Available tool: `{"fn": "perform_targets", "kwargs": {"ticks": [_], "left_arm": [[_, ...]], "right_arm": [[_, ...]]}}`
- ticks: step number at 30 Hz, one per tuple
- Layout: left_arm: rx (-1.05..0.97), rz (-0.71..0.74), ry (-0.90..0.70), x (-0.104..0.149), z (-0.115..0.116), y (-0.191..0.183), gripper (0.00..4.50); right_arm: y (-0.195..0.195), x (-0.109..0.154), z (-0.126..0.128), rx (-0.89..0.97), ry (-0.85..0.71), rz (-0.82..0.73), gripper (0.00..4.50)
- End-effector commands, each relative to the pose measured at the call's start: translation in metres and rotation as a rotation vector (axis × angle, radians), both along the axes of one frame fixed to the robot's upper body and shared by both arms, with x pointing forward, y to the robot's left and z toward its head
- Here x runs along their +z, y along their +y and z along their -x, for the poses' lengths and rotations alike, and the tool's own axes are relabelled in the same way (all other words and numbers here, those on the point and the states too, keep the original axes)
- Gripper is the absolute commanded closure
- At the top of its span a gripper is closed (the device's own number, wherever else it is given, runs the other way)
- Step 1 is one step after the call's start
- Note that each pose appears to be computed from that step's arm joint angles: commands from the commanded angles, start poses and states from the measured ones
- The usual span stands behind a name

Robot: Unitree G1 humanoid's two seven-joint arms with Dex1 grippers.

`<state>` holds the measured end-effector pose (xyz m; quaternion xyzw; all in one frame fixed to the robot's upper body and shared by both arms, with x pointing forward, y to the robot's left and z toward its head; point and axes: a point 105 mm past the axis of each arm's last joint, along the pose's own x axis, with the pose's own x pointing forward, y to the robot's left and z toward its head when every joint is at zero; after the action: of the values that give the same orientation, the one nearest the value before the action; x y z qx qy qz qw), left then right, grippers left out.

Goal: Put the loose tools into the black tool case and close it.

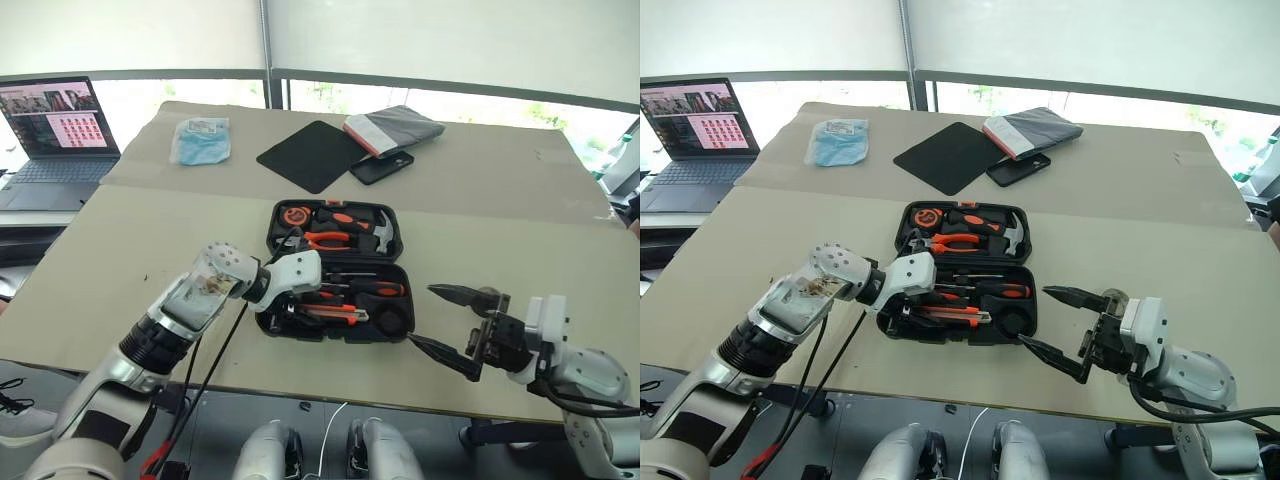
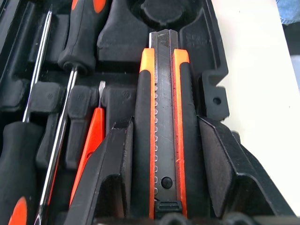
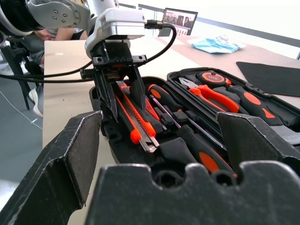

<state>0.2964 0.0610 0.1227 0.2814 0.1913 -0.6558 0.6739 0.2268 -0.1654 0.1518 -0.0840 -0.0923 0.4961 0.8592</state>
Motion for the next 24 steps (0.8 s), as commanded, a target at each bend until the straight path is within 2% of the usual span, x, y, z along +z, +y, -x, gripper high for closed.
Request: {"fn": "perform_targets", "kwargs": {"ticks": [1, 8, 10, 11, 16, 20, 23, 24], "left_arm": [[-0.025, -0.026, -0.032, 0.003, 0.003, -0.005, 2.93], [-0.018, -0.069, 0.016, -0.007, 0.011, 0.005, 2.93], [-0.016, -0.077, -0.009, -0.009, 0.009, 0.005, 1.93], [-0.004, -0.071, -0.006, -0.009, 0.009, 0.005, 1.74], [0.011, 0.08, 0.03, 0.006, 0.008, -0.007, 0.04], [0.001, 0.192, 0.039, 0.024, 0.007, -0.006, 0.04], [0.016, 0.276, -0.037, 0.038, -0.002, 0.004, 0.04], [0.016, 0.291, -0.079, 0.04, -0.006, 0.008, 0.29]], "right_arm": [[0.006, 0.009, 0.001, 0.017, -0.052, -0.002, 0.0], [0.006, 0.008, -0.001, 0.018, -0.056, -0.004, 0.0], [0.007, 0.008, -0.001, 0.019, -0.056, -0.004, 0.0], [0.007, 0.008, -0.002, 0.019, -0.056, -0.004, 0.0], [0.006, 0.008, -0.003, 0.023, -0.054, -0.001, 0.0], [0.006, 0.007, -0.004, 0.027, -0.051, -0.001, 0.0], [0.007, 0.007, -0.006, 0.032, -0.05, -0.003, 0.0], [0.007, 0.006, -0.006, 0.033, -0.05, -0.003, 0.0]]}}
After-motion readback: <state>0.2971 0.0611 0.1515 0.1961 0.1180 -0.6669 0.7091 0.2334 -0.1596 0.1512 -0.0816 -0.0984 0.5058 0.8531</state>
